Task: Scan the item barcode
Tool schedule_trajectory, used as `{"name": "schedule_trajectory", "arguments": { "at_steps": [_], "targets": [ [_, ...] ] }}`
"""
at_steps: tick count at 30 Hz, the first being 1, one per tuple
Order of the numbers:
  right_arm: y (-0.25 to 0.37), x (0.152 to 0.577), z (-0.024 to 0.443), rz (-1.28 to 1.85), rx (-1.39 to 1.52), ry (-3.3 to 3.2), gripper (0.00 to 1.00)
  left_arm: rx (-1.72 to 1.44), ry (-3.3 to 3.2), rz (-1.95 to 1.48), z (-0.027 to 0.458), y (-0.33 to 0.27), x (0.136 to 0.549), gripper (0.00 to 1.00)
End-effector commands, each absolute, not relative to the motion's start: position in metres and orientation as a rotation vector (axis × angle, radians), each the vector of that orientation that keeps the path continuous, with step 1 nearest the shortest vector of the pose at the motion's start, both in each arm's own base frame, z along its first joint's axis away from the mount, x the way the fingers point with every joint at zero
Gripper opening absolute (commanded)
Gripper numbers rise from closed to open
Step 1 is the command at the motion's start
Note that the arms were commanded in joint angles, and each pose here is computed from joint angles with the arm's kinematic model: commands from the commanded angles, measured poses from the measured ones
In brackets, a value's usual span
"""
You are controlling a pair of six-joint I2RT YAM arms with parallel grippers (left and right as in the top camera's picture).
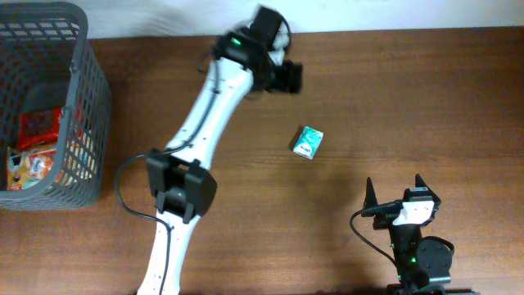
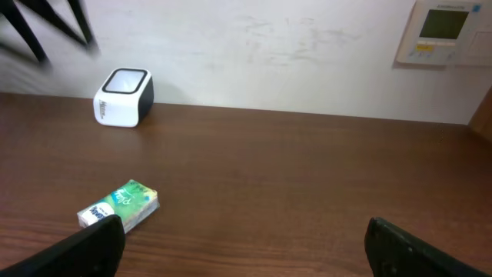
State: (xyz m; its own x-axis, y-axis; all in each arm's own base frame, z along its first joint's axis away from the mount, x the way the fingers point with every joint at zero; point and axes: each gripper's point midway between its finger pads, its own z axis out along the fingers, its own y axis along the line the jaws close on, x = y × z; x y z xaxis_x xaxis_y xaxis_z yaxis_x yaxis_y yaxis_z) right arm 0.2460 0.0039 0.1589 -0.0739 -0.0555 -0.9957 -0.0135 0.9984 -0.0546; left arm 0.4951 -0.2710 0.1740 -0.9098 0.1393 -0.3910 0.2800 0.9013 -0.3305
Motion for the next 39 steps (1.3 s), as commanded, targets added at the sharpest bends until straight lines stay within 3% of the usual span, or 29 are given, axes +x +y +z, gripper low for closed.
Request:
{"name": "schedule_trajectory", "arguments": {
  "at_steps": [1, 2, 4, 6, 9, 13, 15, 18, 19, 22, 25, 28, 31, 32, 34, 36, 39],
  "targets": [
    [0.001, 0.246, 0.155, -0.046, -0.041, 1.652, 0.98, 0.141, 2.407, -0.314, 0.299, -0.138, 0.532, 0.87],
    [0.001, 0.246, 0.155, -0.046, -0.04, 1.652, 0.98, -0.081, 2.302, -0.196, 0.345, -0.042, 0.529, 0.88],
    [0.001, 0.246, 0.155, -0.046, -0.04, 1.652, 0.99, -0.497, 2.239, -0.082, 0.363, 0.105, 0.498, 0.93],
    [0.001, 0.246, 0.155, -0.046, -0.04, 1.652, 0.98, -0.817, 2.265, 0.064, 0.342, 0.207, 0.446, 0.94],
    [0.001, 0.246, 0.155, -0.046, -0.04, 1.652, 0.99, -1.107, 2.373, 0.17, 0.29, 0.289, 0.388, 0.87],
    [0.001, 0.246, 0.155, -0.046, -0.04, 1.652, 0.99, -1.312, 2.683, 0.079, 0.163, 0.286, 0.375, 0.99],
    [0.001, 0.246, 0.155, -0.046, -0.04, 1.652, 0.98, -1.332, 2.755, 0.056, 0.116, 0.28, 0.375, 0.96],
    [0.001, 0.246, 0.155, -0.046, -0.04, 1.652, 0.99, -1.27, 2.836, 0.045, 0.078, 0.255, 0.385, 0.8],
    [0.001, 0.246, 0.155, -0.046, -0.04, 1.652, 0.99, -1.308, 2.826, 0.062, 0.076, 0.252, 0.386, 0.72],
    [0.001, 0.246, 0.155, -0.046, -0.04, 1.652, 0.98, -1.372, 2.807, 0.163, 0.076, 0.257, 0.38, 0.68],
    [0.001, 0.246, 0.155, -0.046, -0.041, 1.652, 0.99, -1.387, 2.846, 0.158, 0.076, 0.252, 0.371, 0.57],
    [0.001, 0.246, 0.155, -0.046, -0.04, 1.652, 0.99, -1.414, 2.918, 0.149, 0.078, 0.242, 0.355, 0.64],
    [0.001, 0.246, 0.155, -0.046, -0.04, 1.652, 0.98, -1.422, 2.936, 0.146, 0.078, 0.239, 0.351, 0.62],
    [0.001, 0.246, 0.155, -0.046, -0.04, 1.652, 0.98, -1.421, 2.936, 0.146, 0.078, 0.239, 0.351, 0.54],
    [0.001, 0.246, 0.155, -0.046, -0.04, 1.652, 0.99, -1.411, 2.943, 0.146, 0.078, 0.239, 0.351, 0.26],
    [0.001, 0.246, 0.155, -0.046, -0.04, 1.652, 0.98, -1.405, 2.946, 0.146, 0.077, 0.239, 0.351, 0.25],
    [0.001, 0.246, 0.155, -0.046, -0.04, 1.652, 0.99, -1.41, 2.997, 0.138, 0.062, 0.233, 0.341, 0.36]
  ]
}}
